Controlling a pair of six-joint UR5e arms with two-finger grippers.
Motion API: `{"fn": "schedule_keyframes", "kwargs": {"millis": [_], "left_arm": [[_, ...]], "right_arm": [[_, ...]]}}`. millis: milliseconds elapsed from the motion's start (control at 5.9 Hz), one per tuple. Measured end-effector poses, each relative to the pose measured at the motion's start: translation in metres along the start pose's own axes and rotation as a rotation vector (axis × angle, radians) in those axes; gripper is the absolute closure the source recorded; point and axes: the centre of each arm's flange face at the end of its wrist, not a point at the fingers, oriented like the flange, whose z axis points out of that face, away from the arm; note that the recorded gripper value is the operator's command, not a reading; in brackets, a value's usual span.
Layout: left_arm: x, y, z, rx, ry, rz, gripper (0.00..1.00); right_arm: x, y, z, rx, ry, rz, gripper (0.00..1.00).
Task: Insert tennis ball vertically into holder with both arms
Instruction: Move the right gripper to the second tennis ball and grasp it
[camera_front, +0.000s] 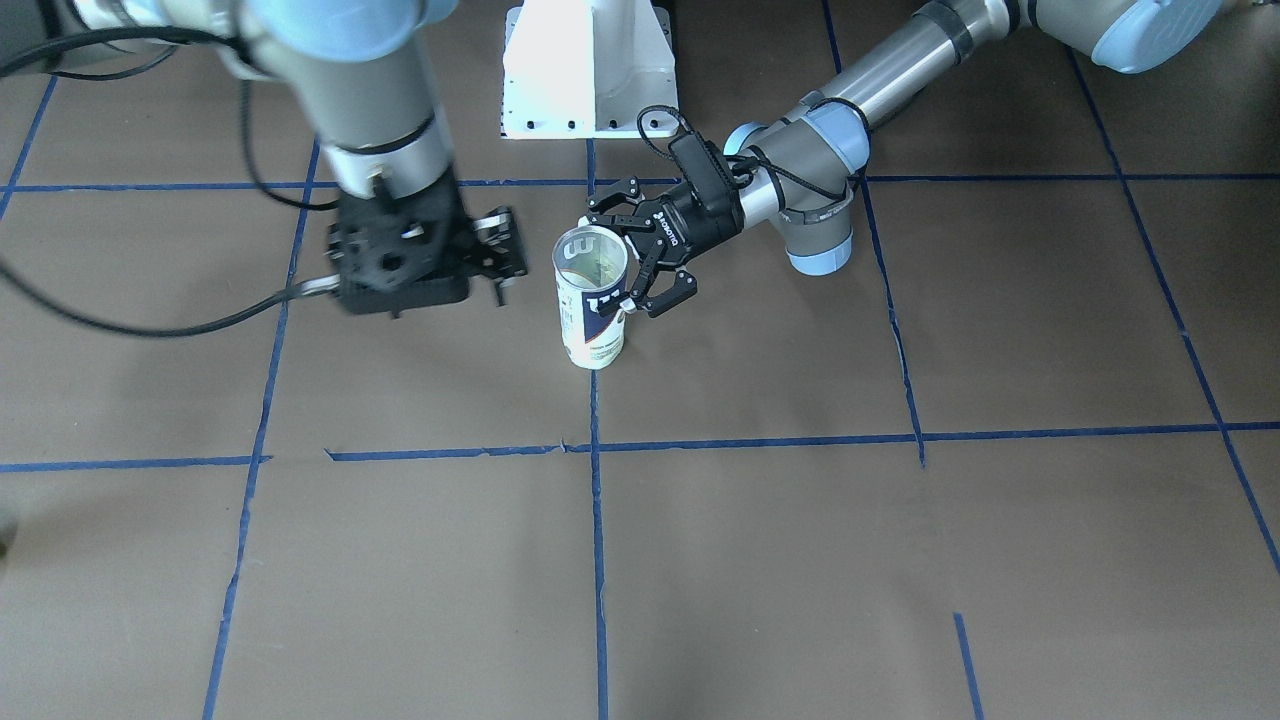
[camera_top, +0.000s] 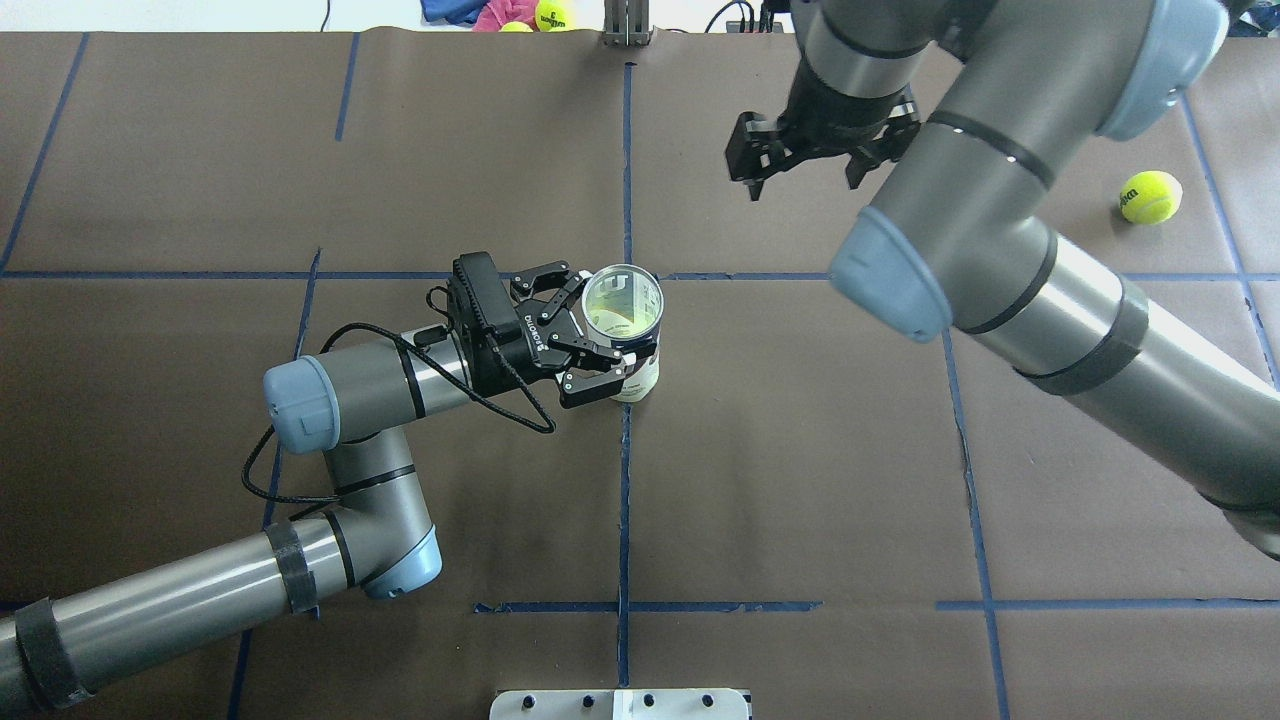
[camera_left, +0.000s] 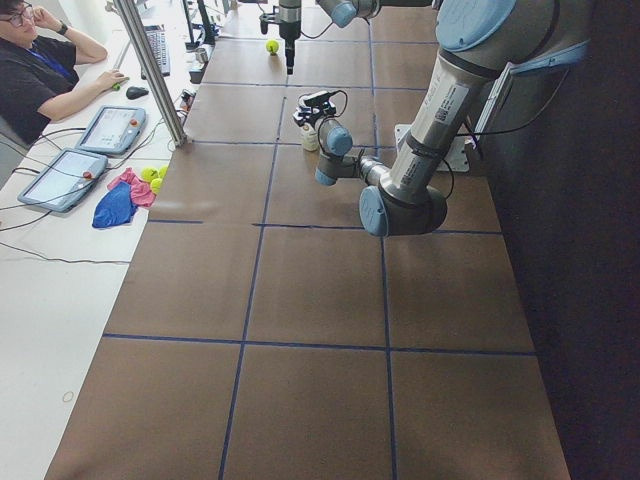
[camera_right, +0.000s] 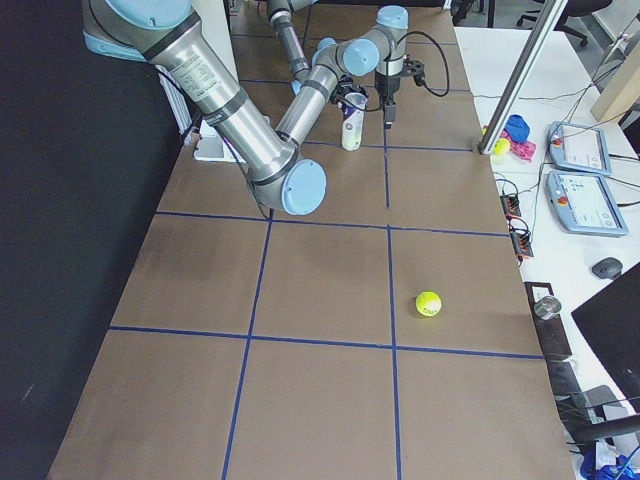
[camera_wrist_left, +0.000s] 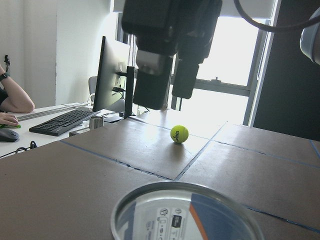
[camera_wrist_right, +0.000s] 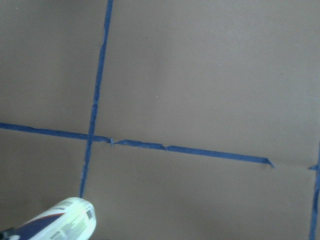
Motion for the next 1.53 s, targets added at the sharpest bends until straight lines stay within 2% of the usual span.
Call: {"fn": "schedule_keyframes", "kwargs": {"millis": [339, 848, 1187, 1526], "left_arm": [[-0.002, 0.0, -0.001, 0.0, -0.003, 0.002, 0.1], [-0.005, -0.001, -0.002, 0.0, -0.008, 0.005, 0.1], [-0.005, 0.0, -0.002, 0.0, -0.008, 0.005, 0.1], [-0.005, 0.0, -0.002, 0.0, -0.008, 0.006, 0.1]], "right_arm": [[0.143, -0.022, 0.011, -0.014, 0.073, -0.153, 0.0], [0.353, -0.055, 0.073, -0.028, 0.064, -0.311, 0.0], [0.432, -0.053, 0.137, -0.016, 0.07, -0.375, 0.0], [0.458, -0.04, 0.177, -0.028, 0.1, -0.394, 0.0]]}}
